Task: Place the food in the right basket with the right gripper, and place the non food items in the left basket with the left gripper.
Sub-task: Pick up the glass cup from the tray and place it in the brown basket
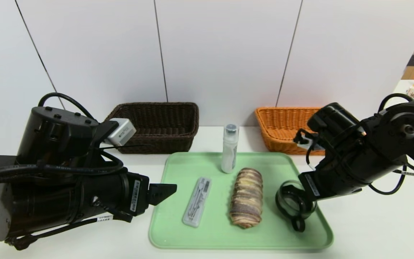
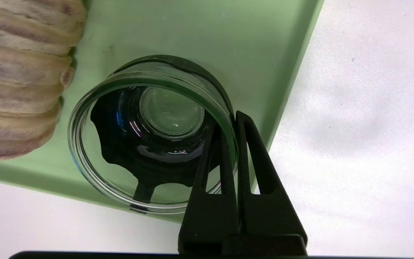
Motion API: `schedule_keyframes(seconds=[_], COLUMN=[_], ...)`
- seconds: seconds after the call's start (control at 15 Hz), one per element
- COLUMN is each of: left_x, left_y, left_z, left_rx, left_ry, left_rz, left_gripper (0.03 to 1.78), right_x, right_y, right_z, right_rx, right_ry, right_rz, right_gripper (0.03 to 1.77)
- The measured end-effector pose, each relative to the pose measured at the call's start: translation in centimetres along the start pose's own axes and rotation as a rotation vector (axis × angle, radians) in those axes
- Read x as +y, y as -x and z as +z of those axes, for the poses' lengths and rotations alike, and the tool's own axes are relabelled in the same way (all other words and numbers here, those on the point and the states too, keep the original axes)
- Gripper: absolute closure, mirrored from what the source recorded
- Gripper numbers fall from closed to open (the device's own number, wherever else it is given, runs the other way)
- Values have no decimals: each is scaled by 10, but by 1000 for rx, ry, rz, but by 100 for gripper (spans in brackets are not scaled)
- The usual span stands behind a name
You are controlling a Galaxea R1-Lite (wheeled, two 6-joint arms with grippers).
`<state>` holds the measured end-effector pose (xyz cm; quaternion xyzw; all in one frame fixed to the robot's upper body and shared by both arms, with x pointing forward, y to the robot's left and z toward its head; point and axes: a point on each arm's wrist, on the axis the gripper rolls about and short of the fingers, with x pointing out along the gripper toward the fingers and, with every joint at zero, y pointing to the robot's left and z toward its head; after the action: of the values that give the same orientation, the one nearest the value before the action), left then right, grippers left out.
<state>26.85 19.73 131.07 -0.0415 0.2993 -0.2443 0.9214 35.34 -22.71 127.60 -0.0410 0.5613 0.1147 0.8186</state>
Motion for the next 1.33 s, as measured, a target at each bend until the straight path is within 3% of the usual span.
schedule_keyframes(seconds=[0.6,1.07,1.33], left_x=[0,0,0], left_y=[0,1,2], left_z=[0,1,1], left_rx=[-2,-5,-9], left_ry=[-3,-2,-1], left_rz=[0,-1,-2], left_gripper=[12,12,12], right_x=[14,51,67], right_y=[69,145,162], right_z=[-12,1,10], right_rx=[-237,-669,-851], right_ry=[72,179,260], right_rz=[20,199,254], right_gripper=[172,172,172])
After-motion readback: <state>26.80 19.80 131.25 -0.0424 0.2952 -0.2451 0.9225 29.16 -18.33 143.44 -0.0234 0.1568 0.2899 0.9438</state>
